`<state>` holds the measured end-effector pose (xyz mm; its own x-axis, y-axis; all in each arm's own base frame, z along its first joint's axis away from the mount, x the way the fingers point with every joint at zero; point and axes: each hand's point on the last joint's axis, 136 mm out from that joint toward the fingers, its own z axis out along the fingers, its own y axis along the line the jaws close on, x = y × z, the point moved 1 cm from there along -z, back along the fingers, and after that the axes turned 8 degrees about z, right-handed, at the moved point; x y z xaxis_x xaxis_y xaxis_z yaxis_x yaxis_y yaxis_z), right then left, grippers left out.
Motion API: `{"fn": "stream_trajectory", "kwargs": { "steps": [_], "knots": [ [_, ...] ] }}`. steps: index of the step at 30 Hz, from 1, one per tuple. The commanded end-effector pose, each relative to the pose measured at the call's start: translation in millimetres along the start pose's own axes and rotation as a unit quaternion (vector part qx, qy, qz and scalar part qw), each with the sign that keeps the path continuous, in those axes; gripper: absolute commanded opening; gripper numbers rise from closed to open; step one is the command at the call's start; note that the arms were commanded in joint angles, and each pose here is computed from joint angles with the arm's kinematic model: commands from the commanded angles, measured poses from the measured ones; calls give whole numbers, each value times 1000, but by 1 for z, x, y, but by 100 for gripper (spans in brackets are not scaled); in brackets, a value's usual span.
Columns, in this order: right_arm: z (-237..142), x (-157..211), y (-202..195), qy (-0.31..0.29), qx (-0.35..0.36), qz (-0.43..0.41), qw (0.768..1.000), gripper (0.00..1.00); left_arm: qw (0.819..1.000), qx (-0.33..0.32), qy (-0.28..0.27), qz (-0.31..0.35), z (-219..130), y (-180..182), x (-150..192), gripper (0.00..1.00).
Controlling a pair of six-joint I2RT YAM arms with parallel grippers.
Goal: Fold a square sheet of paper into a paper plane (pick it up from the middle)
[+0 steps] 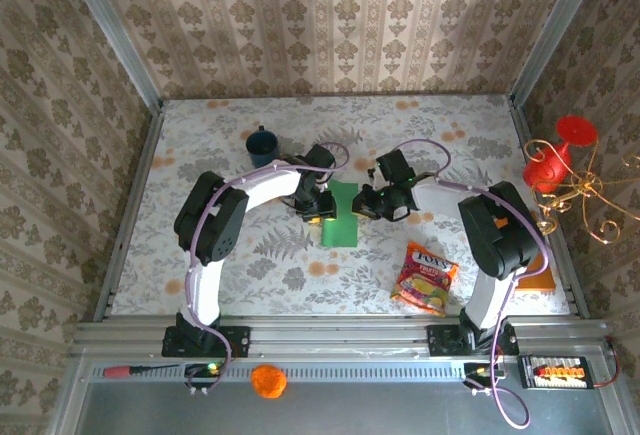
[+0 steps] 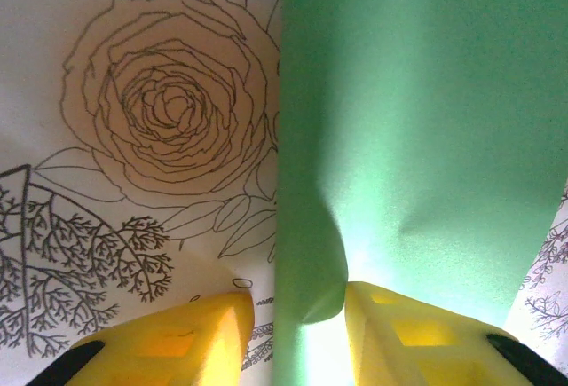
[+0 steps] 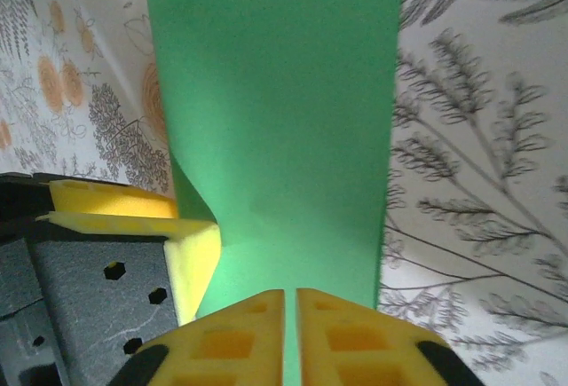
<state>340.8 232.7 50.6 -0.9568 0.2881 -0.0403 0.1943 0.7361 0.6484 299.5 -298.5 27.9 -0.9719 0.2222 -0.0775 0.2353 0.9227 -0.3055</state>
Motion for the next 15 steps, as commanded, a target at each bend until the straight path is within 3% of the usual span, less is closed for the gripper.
{"fn": "stream_trajectory", "kwargs": {
  "steps": [1, 5, 15],
  "knots": [
    [10, 7, 6, 25, -8, -11, 1000, 8, 997, -54, 52, -24, 39, 33, 22, 37],
    [19, 8, 4, 33, -15, -4, 999, 0, 997, -55, 54, -24, 39, 34, 24, 37],
    [31, 18, -33, 42, 39, 6, 998, 0, 997, -55, 50, -24, 38, 34, 25, 37]
  ]
}}
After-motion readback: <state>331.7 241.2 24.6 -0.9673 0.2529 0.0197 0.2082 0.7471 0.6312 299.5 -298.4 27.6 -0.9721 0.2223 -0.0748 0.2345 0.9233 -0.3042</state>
